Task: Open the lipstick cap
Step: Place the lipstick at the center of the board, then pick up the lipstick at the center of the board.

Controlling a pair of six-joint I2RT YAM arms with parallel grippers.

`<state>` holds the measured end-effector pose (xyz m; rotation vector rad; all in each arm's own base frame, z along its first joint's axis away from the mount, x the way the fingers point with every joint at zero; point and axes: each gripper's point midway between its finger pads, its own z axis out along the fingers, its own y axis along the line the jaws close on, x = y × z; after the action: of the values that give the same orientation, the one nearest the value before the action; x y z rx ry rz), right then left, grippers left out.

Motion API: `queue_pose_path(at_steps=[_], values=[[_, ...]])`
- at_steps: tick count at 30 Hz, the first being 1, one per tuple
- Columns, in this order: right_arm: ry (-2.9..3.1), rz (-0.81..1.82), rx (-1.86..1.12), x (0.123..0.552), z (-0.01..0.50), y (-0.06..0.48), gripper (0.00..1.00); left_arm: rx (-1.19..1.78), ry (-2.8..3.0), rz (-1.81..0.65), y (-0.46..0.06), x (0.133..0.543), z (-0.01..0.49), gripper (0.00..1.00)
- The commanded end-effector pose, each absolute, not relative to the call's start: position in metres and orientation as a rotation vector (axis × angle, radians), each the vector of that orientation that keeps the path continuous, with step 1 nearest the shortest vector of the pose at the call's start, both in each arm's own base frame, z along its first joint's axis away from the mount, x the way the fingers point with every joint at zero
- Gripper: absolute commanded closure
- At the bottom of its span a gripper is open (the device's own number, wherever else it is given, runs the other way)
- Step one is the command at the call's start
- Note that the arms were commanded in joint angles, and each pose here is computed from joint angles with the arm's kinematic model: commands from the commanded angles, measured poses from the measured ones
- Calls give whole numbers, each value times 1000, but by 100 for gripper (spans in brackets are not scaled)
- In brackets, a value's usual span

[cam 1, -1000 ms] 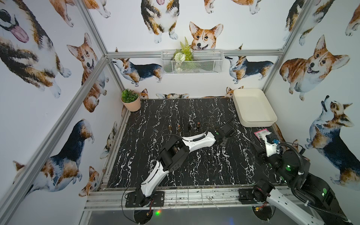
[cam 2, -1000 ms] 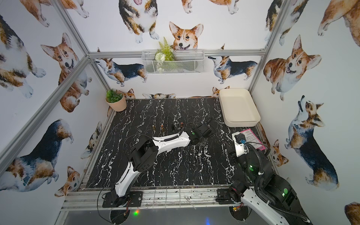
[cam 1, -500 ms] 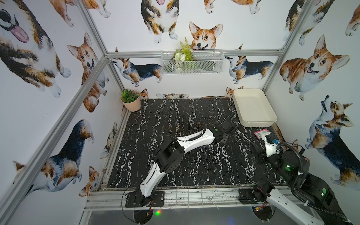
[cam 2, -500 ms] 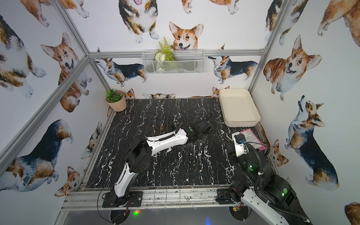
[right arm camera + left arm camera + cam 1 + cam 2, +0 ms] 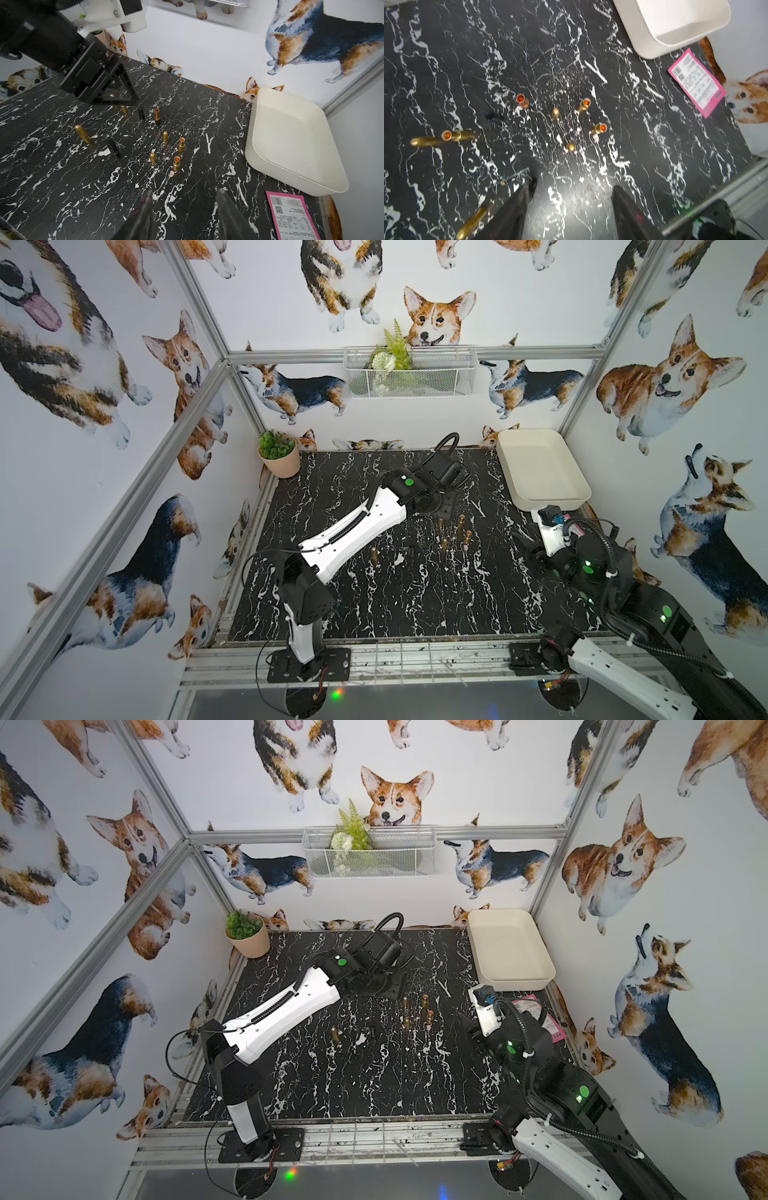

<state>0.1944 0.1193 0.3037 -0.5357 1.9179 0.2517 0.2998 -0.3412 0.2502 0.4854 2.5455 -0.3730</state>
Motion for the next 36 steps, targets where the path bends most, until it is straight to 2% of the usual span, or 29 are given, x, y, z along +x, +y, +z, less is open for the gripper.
queue_pose_path(at_steps=[1,5,10,14,24,36], values=[[1859,442,-527,199,324,152,50,527,2697,-278,-306,268,238,33],[1873,542,-523,206,316,176,52,556,2783,-238,-290,252,214,35],[1900,534,-558,205,300,189,52,547,2859,-279,-283,243,180,38],[1922,518,-571,205,294,189,52,536,2873,-281,-283,249,163,47],[1935,477,-553,204,288,179,52,563,2945,-283,-297,263,121,47],[1947,433,-555,202,279,171,51,529,2980,-219,-290,276,102,47]])
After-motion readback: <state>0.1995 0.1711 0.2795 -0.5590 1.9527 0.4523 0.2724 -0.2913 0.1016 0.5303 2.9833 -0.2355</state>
